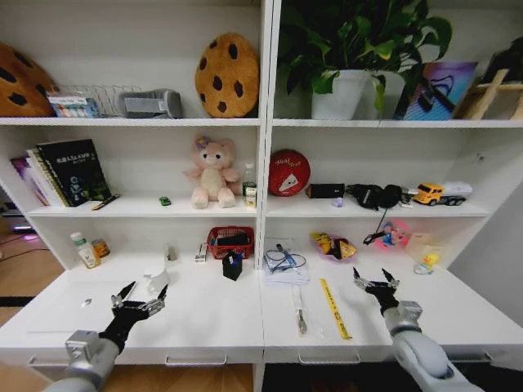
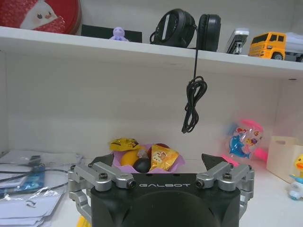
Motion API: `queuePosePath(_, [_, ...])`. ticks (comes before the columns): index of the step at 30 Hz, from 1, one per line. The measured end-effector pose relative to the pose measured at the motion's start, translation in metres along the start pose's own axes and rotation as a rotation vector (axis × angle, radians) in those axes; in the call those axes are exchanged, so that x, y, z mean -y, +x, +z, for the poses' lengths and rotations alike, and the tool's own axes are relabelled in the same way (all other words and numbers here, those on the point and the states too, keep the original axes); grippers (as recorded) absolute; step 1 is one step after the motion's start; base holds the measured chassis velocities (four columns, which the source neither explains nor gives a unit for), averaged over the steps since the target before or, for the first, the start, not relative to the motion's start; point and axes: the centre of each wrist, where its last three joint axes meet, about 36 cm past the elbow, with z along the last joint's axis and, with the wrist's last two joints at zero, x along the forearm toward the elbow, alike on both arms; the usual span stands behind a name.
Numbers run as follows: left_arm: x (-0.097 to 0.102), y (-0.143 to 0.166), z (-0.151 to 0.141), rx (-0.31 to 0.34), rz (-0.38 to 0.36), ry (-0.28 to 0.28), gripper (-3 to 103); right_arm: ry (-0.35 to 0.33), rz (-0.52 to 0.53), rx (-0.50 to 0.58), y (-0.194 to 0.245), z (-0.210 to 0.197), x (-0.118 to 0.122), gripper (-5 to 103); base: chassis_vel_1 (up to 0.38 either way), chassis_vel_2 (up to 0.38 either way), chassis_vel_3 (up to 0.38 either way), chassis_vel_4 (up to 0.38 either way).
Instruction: Organize the objects on the table.
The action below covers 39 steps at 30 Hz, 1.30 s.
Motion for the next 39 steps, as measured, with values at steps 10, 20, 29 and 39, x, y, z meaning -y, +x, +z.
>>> queuePosePath(10, [0.0, 0.0, 0.0, 0.0, 0.0, 0.0, 100, -0.027, 0.019, 0.047, 0.068, -0.024, -0.017, 100, 0.0, 0.0, 0.0, 0.0])
queuePosePath(20, [0.0, 0.0, 0.0, 0.0, 0.0, 0.0, 100, -0.062, 0.058, 0.044, 0.117, -0.037, -0.041, 100, 0.0, 0.0, 0.0, 0.0])
queuePosePath(29, [0.0, 0.0, 0.0, 0.0, 0.0, 0.0, 100, -0.061, 0.073, 0.042, 0.119, -0.038, -0.044, 100, 0.0, 0.0, 0.0, 0.0])
queuePosePath(39, [0.0, 0.0, 0.0, 0.0, 0.0, 0.0, 100, -0.06, 0.072, 0.04, 0.118, -0.037, -0.044, 100, 0.0, 0.0, 0.0, 0.0])
